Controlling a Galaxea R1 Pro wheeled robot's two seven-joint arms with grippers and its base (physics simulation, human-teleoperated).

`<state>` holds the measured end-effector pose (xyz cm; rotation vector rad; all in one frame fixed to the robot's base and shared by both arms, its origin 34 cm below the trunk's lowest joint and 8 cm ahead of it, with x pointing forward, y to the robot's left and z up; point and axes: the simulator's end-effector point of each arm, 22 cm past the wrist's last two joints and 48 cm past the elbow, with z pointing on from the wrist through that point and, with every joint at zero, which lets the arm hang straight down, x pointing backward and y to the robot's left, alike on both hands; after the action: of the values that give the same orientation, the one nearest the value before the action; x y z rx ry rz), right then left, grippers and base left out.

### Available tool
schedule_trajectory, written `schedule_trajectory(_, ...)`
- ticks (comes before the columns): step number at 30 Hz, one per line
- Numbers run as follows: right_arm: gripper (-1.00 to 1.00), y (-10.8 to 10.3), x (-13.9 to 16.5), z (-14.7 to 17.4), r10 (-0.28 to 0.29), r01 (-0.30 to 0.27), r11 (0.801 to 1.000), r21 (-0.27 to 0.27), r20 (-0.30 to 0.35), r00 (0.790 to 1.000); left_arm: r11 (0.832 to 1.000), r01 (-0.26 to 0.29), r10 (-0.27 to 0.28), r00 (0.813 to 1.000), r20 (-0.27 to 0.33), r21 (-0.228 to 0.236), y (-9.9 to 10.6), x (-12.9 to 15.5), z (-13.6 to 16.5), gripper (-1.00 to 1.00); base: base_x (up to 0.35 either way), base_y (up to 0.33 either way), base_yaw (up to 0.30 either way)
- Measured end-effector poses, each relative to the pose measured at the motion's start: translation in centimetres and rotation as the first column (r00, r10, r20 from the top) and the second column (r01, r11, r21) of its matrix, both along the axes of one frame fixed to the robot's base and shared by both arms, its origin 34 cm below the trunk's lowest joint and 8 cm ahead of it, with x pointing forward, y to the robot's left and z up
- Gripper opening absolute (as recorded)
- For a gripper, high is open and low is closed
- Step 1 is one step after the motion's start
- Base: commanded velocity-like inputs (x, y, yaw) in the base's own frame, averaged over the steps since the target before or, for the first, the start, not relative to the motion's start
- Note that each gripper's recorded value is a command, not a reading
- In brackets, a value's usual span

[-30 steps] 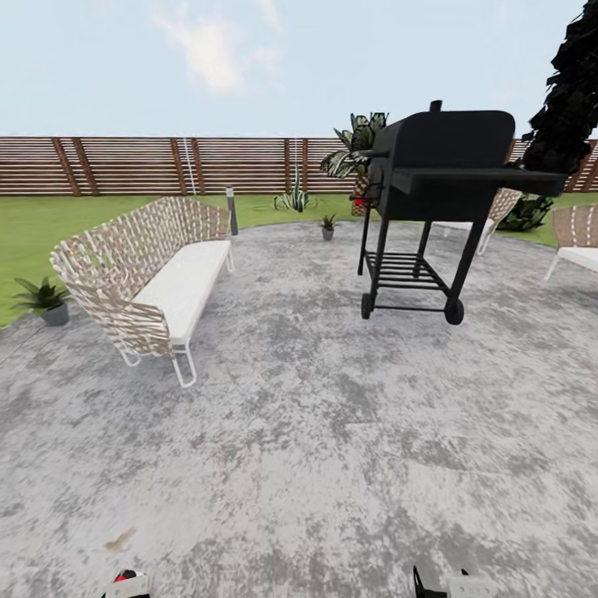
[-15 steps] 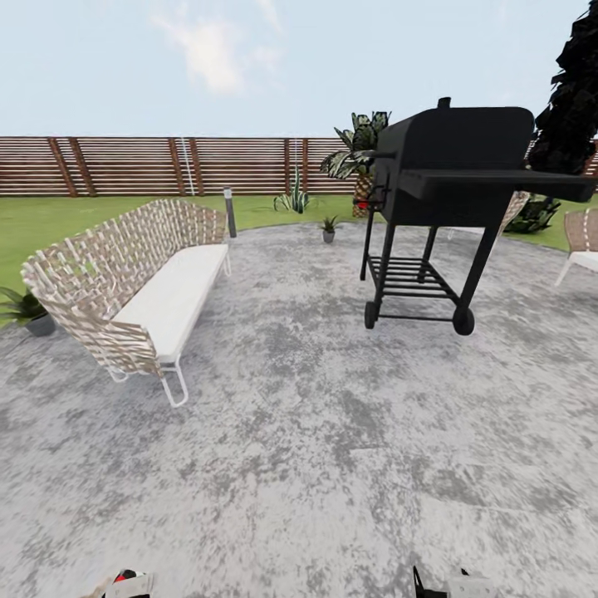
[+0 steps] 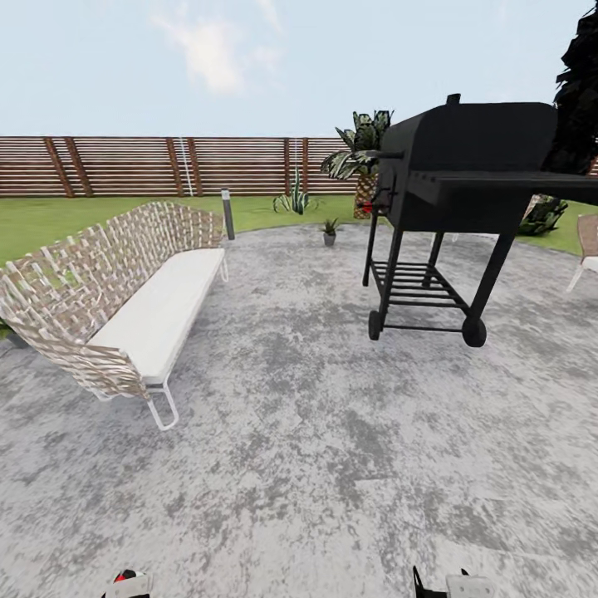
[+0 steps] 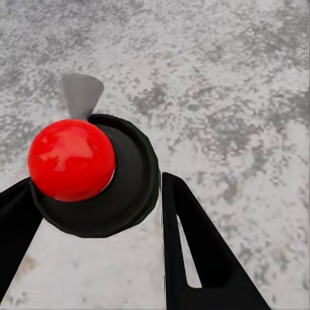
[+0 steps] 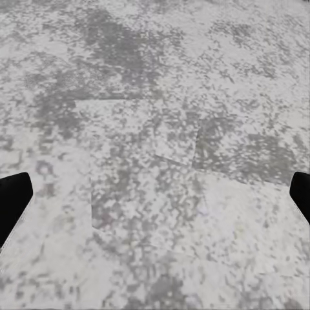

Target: Pick up the pesticide atomizer in the garden and spray insectifuge to fully cover both potted plants in the garden.

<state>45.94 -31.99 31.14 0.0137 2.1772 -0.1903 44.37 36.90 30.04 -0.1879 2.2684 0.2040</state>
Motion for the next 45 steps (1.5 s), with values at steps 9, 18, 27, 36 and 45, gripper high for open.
schedule_trajectory(9,1.00,0.02,0.00,0.00,0.000,0.000,1.000,0.000,0.000,1.000,1.000,0.000,0.000,1.000,0.000,0.000,0.00,0.01,0.01,-1.00,0.339,0.000,0.000)
schedule_trajectory(18,1.00,0.01,0.00,0.00,0.001,-0.001,1.000,0.000,0.000,1.000,1.000,0.000,0.000,1.000,0.000,0.000,-0.01,0.00,-0.01,-1.00,0.339,0.000,0.000)
schedule_trajectory(27,1.00,0.00,0.00,0.00,0.000,0.000,1.000,0.000,0.000,1.000,1.000,0.001,-0.001,1.000,0.000,0.000,-0.03,0.00,-0.01,-1.00,0.339,0.000,0.000)
schedule_trajectory(36,1.00,0.01,0.00,0.00,0.000,0.000,1.000,0.000,0.000,1.000,1.000,0.002,-0.002,1.000,0.000,0.000,-0.05,0.02,0.00,-1.00,0.339,0.000,0.000)
schedule_trajectory(45,1.00,0.01,0.00,0.00,0.000,0.000,1.000,0.000,0.000,1.000,1.000,0.002,-0.002,1.000,0.000,0.000,-0.05,0.01,-0.01,-1.00,0.339,0.000,0.000)
